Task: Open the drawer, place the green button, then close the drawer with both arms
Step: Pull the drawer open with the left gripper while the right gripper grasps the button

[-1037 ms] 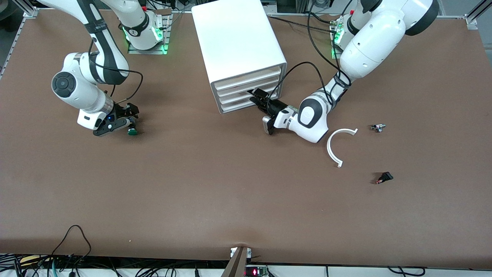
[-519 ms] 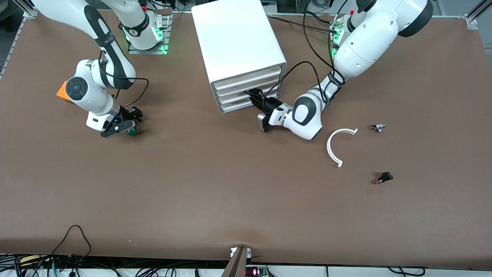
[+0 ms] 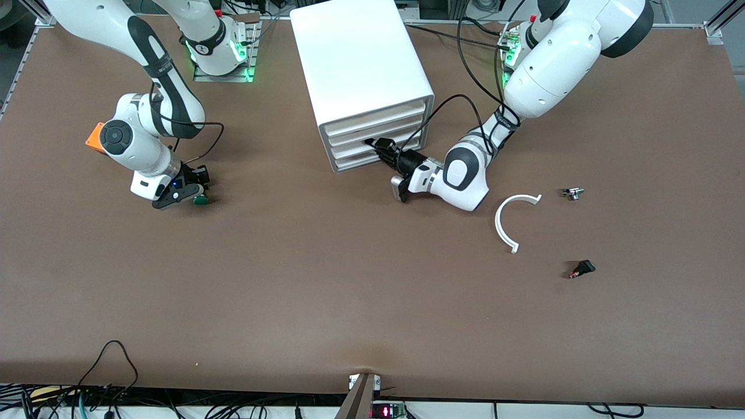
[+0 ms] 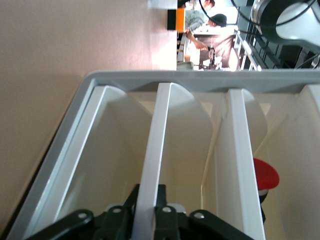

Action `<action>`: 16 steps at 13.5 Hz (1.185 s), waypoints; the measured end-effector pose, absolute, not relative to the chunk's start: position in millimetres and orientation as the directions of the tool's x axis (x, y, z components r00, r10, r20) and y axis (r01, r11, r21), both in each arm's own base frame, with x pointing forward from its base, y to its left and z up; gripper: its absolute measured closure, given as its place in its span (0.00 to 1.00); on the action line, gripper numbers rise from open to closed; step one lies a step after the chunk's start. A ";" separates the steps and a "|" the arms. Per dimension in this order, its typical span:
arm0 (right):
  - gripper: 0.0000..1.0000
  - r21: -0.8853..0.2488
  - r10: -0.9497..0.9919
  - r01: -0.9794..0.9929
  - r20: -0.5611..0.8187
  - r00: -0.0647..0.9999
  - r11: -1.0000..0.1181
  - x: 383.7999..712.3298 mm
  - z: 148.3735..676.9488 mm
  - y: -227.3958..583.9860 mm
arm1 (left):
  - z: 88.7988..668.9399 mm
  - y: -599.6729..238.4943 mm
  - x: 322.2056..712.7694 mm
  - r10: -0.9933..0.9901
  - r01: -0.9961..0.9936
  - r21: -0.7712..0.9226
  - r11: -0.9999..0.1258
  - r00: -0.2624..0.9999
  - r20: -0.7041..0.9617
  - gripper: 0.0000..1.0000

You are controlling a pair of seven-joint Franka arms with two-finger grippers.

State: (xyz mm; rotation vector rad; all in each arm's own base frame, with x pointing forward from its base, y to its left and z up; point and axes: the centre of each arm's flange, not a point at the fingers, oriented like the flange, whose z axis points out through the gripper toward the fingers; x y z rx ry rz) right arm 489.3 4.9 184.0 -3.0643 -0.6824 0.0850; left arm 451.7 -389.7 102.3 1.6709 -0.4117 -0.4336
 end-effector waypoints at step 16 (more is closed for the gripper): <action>0.67 -0.061 0.401 0.398 -0.037 0.915 -0.915 556.3 283.2 14.9 | 101.0 -351.5 495.7 -0.275 -0.021 0.989 -0.147 0.961 -0.020 0.91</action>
